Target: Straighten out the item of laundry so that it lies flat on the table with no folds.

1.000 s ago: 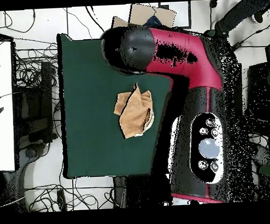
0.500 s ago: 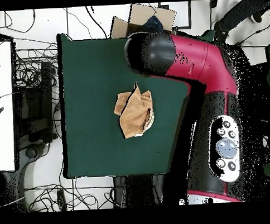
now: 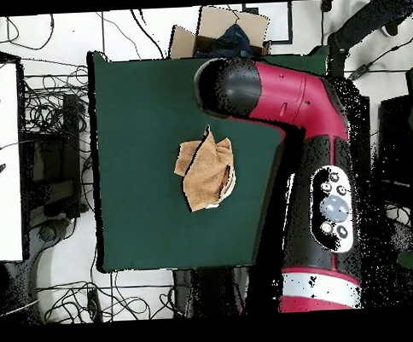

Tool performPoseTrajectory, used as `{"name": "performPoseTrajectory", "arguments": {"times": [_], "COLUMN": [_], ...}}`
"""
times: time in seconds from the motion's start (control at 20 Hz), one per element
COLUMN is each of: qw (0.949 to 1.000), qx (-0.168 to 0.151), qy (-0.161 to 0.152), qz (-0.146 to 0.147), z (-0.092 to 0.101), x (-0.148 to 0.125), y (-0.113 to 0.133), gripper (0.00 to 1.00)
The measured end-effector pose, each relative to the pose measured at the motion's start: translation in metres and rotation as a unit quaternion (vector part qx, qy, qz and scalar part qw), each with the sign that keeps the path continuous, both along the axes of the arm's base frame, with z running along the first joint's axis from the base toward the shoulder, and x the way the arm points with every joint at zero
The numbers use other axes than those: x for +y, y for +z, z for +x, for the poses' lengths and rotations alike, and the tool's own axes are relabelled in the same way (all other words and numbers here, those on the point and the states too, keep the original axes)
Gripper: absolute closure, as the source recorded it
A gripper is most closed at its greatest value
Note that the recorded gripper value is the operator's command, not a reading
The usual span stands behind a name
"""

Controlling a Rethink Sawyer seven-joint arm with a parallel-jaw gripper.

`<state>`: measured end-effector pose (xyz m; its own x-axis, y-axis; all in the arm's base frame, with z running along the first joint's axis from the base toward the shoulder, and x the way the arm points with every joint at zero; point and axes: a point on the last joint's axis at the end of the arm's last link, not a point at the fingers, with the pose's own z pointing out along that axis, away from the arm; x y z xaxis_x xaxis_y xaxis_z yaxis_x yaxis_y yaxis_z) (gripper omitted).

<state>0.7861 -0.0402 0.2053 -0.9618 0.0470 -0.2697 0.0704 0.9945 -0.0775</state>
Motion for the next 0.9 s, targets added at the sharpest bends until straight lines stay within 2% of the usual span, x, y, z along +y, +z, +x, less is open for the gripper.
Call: {"name": "performPoseTrajectory", "arguments": {"times": [0.05,0.4,0.9], "qw": [1.0000,0.9999,0.9996], "qx": [0.001,0.013,0.024], "qy": [0.001,0.006,0.012], "qz": [0.000,0.002,0.004], "z": [0.000,-0.003,-0.009], "x": [0.001,0.007,0.019], "y": [-0.010,-0.034,-0.045], "gripper": [0.00,0.00,0.00]}}
